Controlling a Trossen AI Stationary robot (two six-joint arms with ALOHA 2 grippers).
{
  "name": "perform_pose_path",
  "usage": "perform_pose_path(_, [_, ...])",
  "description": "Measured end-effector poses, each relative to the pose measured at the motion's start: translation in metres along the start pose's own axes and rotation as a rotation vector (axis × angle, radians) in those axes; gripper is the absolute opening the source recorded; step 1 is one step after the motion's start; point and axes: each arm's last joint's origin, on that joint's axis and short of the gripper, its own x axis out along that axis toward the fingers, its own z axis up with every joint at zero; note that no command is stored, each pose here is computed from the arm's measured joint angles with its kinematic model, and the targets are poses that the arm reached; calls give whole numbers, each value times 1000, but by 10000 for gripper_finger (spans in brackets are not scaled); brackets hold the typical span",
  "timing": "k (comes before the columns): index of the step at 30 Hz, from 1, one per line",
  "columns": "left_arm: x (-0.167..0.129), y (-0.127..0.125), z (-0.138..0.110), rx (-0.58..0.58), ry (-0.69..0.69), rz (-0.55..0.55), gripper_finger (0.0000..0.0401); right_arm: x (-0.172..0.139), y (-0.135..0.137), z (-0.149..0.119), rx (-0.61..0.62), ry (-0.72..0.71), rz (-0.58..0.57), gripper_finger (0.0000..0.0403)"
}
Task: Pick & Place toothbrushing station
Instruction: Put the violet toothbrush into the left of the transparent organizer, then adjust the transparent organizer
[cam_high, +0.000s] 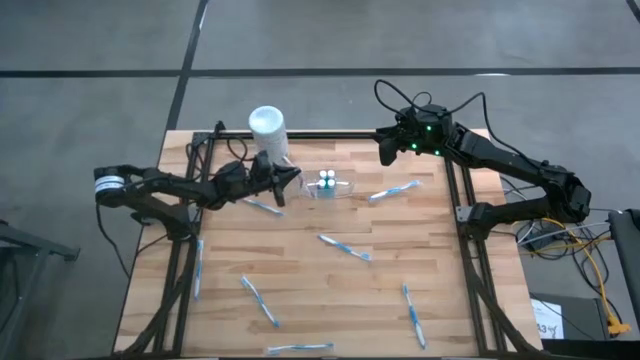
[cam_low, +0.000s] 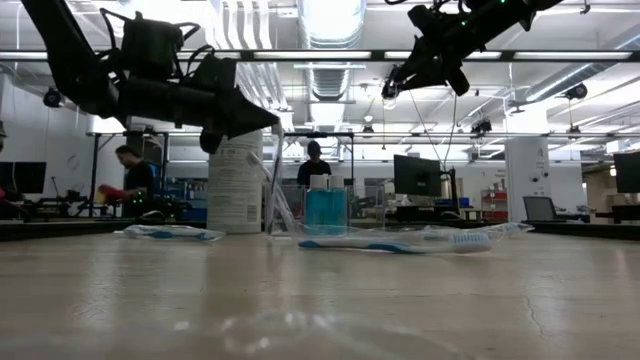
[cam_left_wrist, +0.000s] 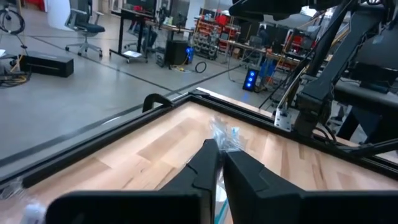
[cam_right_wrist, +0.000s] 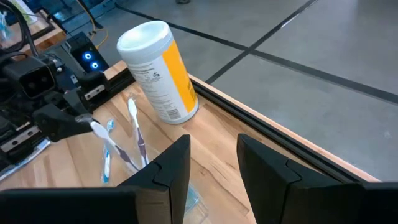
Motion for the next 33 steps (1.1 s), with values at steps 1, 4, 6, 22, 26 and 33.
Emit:
perform_pose_path(1, [0, 0, 0, -1, -2, 0, 27, 0, 0, 0, 0, 0, 0, 128])
perform_pose_path(4, [0, 0, 1, 2, -9, -2, 48, 0, 0, 0, 0, 0, 0, 128])
perform_pose_path(6, [0, 0, 2, 5, -16, -4, 72, 0, 0, 0, 0, 1, 0, 128])
perform_pose_path(22, [-8, -6, 22, 107, -117, -77, 238, 0, 0, 0, 0, 0, 0, 128])
perform_pose_path(26, [-17, -10, 37, 167, -193, -82, 235, 0, 0, 0, 0, 0, 0, 128])
perform_pose_path(33, [-25, -13, 55, 137, -85, -60, 234, 0, 0, 0, 0, 1, 0, 128])
